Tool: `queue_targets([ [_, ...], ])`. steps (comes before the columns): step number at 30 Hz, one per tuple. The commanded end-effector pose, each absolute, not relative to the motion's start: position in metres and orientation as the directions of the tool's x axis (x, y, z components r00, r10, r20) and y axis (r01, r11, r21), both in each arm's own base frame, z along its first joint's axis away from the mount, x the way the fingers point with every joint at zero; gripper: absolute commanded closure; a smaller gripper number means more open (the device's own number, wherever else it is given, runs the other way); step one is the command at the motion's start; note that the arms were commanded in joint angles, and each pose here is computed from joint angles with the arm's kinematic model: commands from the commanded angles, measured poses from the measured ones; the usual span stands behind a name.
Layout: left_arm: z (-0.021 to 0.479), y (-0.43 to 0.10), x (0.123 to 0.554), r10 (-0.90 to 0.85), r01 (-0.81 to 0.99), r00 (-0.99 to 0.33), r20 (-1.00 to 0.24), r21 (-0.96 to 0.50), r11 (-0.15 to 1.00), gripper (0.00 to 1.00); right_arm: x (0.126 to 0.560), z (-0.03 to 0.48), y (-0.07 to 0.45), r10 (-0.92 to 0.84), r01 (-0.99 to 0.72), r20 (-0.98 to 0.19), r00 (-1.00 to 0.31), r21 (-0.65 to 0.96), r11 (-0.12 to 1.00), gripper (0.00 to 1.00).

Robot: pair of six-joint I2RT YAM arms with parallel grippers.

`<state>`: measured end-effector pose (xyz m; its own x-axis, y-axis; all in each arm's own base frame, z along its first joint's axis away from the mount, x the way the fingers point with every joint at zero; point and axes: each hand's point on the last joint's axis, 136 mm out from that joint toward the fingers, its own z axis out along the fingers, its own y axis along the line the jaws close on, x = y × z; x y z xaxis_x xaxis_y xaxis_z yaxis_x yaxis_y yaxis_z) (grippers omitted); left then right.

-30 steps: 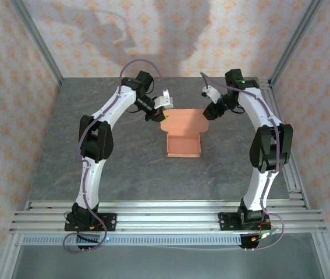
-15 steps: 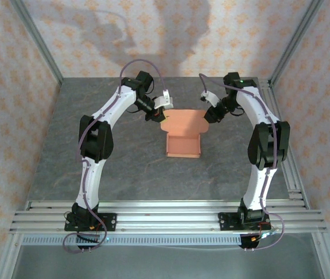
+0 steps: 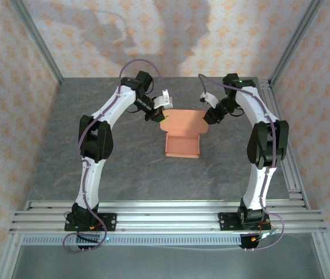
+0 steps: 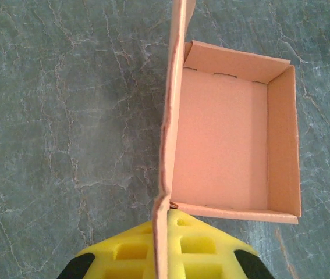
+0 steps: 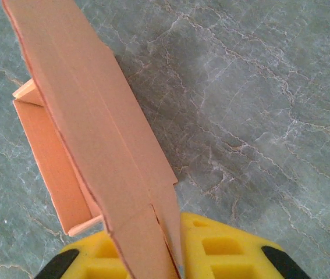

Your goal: Fold the paper box

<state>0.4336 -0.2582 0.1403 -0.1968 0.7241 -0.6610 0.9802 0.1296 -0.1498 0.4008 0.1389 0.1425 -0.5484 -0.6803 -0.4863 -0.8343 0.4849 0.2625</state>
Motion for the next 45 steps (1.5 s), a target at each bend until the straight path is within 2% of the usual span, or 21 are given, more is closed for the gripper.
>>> queue_targets([
  [1, 0.155, -0.256, 0.428, 0.708, 0.976, -0.214, -0.673, -0.17, 0.133, 1.0, 0.4, 0.142, 0.145, -0.684, -0.84, -0.488, -0.542, 0.288, 0.46, 0.82],
  [5, 0.156, -0.257, 0.428, 0.704, 0.975, -0.219, -0.676, -0.175, 0.135, 1.0, 0.398, 0.14, 0.145, -0.686, -0.833, -0.472, -0.554, 0.311, 0.458, 0.83],
  [9, 0.156, -0.257, 0.428, 0.705, 0.975, -0.218, -0.675, -0.174, 0.135, 1.0, 0.397, 0.142, 0.145, -0.688, -0.832, -0.468, -0.554, 0.313, 0.457, 0.94],
  [10, 0.156, -0.257, 0.428, 0.704, 0.976, -0.217, -0.676, -0.173, 0.135, 1.0, 0.397, 0.143, 0.145, -0.687, -0.833, -0.471, -0.553, 0.313, 0.456, 0.94],
  [16, 0.156, -0.257, 0.428, 0.706, 0.976, -0.217, -0.675, -0.171, 0.136, 1.0, 0.394, 0.154, 0.146, -0.683, -0.844, -0.497, -0.536, 0.287, 0.454, 0.81],
  [18, 0.156, -0.256, 0.428, 0.708, 0.976, -0.217, -0.672, -0.171, 0.137, 1.0, 0.395, 0.157, 0.145, -0.682, -0.847, -0.504, -0.53, 0.271, 0.457, 0.8],
  [19, 0.156, -0.256, 0.428, 0.708, 0.976, -0.217, -0.672, -0.17, 0.137, 1.0, 0.396, 0.158, 0.145, -0.68, -0.846, -0.506, -0.53, 0.266, 0.462, 0.83],
  [21, 0.155, -0.256, 0.428, 0.708, 0.974, -0.223, -0.67, -0.176, 0.141, 1.0, 0.397, 0.159, 0.144, -0.677, -0.842, -0.504, -0.536, 0.263, 0.471, 1.0],
  [26, 0.158, -0.257, 0.435, 0.688, 0.967, -0.256, -0.679, -0.173, 0.19, 1.0, 0.399, 0.167, 0.146, -0.66, -0.83, -0.519, -0.543, 0.214, 0.514, 1.0],
  [32, 0.17, -0.258, 0.447, 0.649, 0.941, -0.322, -0.689, -0.156, 0.302, 1.0, 0.417, 0.175, 0.15, -0.559, -0.74, -0.603, -0.569, 0.079, 0.668, 1.0],
  [38, 0.17, -0.258, 0.473, 0.619, 0.853, -0.449, -0.645, -0.102, 0.512, 1.0, 0.443, 0.19, 0.152, -0.377, -0.526, -0.687, -0.622, 0.009, 0.851, 1.0],
  [41, 0.168, -0.258, 0.48, 0.578, 0.785, -0.523, -0.626, -0.089, 0.613, 1.0, 0.451, 0.196, 0.153, -0.307, -0.415, -0.723, -0.619, -0.03, 0.909, 1.0],
  [45, 0.164, -0.255, 0.486, 0.455, 0.642, -0.647, -0.612, -0.116, 0.758, 1.0, 0.455, 0.198, 0.15, -0.163, -0.25, -0.751, -0.64, 0.003, 0.968, 1.0],
])
